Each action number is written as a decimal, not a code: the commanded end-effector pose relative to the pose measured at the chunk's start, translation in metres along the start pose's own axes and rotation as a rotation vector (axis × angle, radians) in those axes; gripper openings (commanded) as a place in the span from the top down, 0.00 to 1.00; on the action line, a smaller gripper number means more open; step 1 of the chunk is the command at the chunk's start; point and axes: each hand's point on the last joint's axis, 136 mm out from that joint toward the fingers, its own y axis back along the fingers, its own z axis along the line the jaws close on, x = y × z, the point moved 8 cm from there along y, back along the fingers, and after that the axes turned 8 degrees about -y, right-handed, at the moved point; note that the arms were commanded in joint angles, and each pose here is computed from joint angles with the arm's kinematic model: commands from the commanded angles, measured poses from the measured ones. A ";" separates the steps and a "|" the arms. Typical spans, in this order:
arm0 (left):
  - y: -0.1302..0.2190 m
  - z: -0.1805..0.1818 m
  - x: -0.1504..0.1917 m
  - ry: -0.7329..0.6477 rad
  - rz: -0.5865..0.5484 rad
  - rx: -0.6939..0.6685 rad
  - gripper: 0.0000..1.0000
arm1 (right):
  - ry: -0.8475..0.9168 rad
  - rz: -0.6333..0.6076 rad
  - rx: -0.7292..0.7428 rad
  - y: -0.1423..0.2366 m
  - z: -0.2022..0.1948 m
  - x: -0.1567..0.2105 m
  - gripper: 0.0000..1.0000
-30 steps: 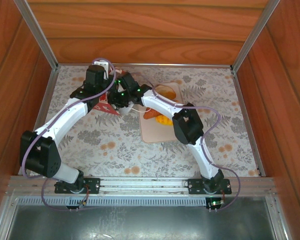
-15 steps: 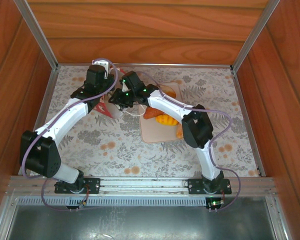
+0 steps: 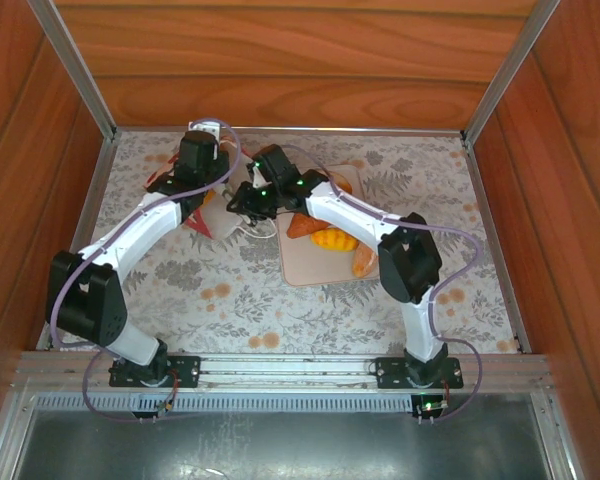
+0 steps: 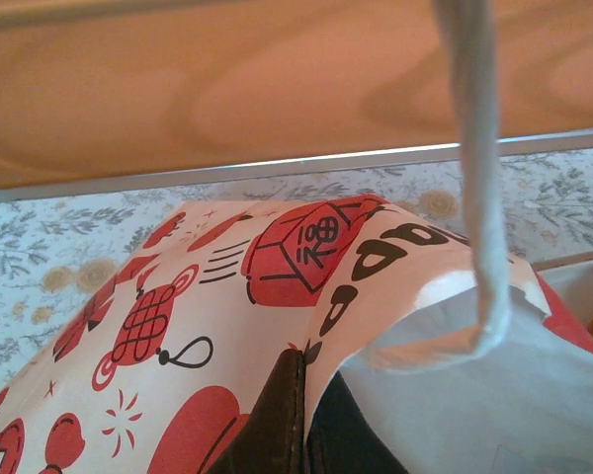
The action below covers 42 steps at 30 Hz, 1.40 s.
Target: Take the fake bread out of the paper bag
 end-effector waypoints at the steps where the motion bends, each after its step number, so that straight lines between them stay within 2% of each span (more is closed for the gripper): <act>1: -0.004 0.007 -0.004 -0.013 0.034 -0.072 1.00 | 0.075 -0.073 -0.055 0.035 0.019 -0.003 1.00; 8: -0.012 0.004 -0.004 0.000 0.045 -0.065 1.00 | 0.090 -0.046 -0.056 0.055 0.017 0.011 1.00; 18: -0.010 0.008 -0.011 -0.008 0.032 -0.085 1.00 | 0.123 -0.016 0.034 0.080 0.010 0.027 1.00; 27: -0.011 0.016 -0.006 -0.007 0.049 -0.114 1.00 | 0.172 -0.043 0.113 0.129 0.008 0.049 1.00; 36: -0.012 0.016 -0.006 -0.008 0.050 -0.107 1.00 | 0.183 -0.047 0.162 0.161 0.002 0.064 1.00; 42: -0.010 0.018 -0.005 -0.016 0.058 -0.110 1.00 | 0.192 -0.049 0.260 0.199 -0.012 0.082 1.00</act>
